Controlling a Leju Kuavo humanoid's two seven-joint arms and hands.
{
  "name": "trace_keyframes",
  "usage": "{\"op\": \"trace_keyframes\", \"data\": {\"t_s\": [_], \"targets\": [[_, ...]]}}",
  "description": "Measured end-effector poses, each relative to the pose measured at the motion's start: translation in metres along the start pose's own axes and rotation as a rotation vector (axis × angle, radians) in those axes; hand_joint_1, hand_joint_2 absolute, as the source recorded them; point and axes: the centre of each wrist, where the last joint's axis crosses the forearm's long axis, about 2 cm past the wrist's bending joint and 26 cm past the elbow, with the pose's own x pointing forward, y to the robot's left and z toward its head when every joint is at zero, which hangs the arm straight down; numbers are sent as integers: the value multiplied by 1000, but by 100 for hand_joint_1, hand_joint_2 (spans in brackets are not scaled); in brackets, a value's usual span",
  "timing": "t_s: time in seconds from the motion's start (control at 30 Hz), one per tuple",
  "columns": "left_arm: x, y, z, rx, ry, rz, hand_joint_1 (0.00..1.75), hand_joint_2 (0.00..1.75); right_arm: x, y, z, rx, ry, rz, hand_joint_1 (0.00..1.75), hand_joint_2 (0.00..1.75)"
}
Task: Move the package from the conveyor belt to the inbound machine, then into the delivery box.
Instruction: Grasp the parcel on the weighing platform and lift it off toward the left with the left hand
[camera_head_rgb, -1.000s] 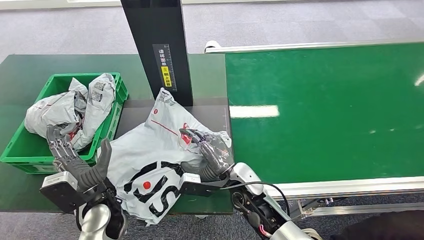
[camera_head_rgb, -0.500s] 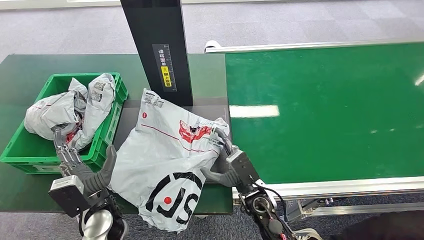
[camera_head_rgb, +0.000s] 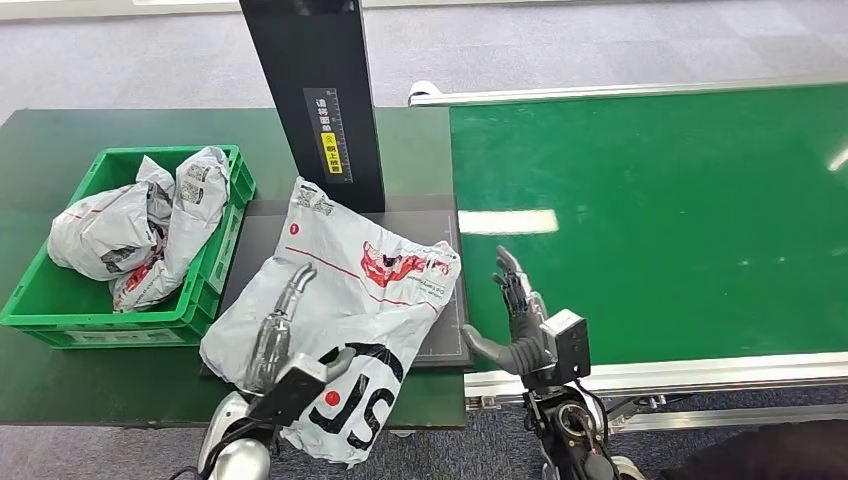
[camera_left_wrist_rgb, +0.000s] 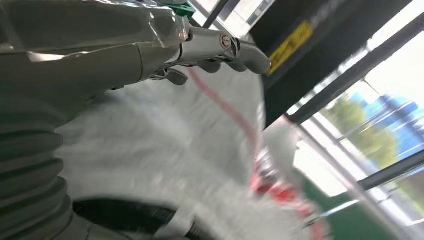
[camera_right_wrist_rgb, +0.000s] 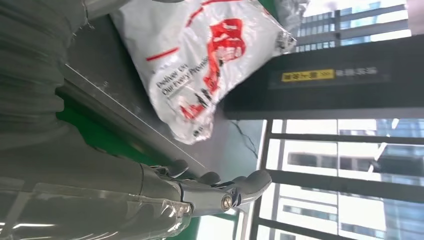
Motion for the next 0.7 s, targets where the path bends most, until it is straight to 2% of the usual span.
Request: {"op": "trace_keyframes", "data": {"t_s": [0.23, 0.37, 0.53, 0.57, 0.67, 0.7], "targets": [[-23, -29, -5, -366, 193, -350, 0, 175, 6, -6, -2, -12, -29, 8, 0, 175], [-29, -36, -15, -432, 250, -455, 0, 175, 7, -4, -2, -18, -23, 14, 0, 175], [-31, -40, -19, -448, 278, -478, 0, 175, 10, -2, -2, -27, -26, 11, 0, 175], [-31, -40, -20, -450, 280, -479, 12, 175, 10, -2, -2, -28, -29, 11, 0, 175], [-31, -41, -20, -450, 276, -475, 118, 175, 14, -1, -5, -25, -43, 8, 0, 175], [-30, -41, -20, -447, 267, -473, 142, 175, 16, 0, -6, -22, -50, 8, 0, 175]]}}
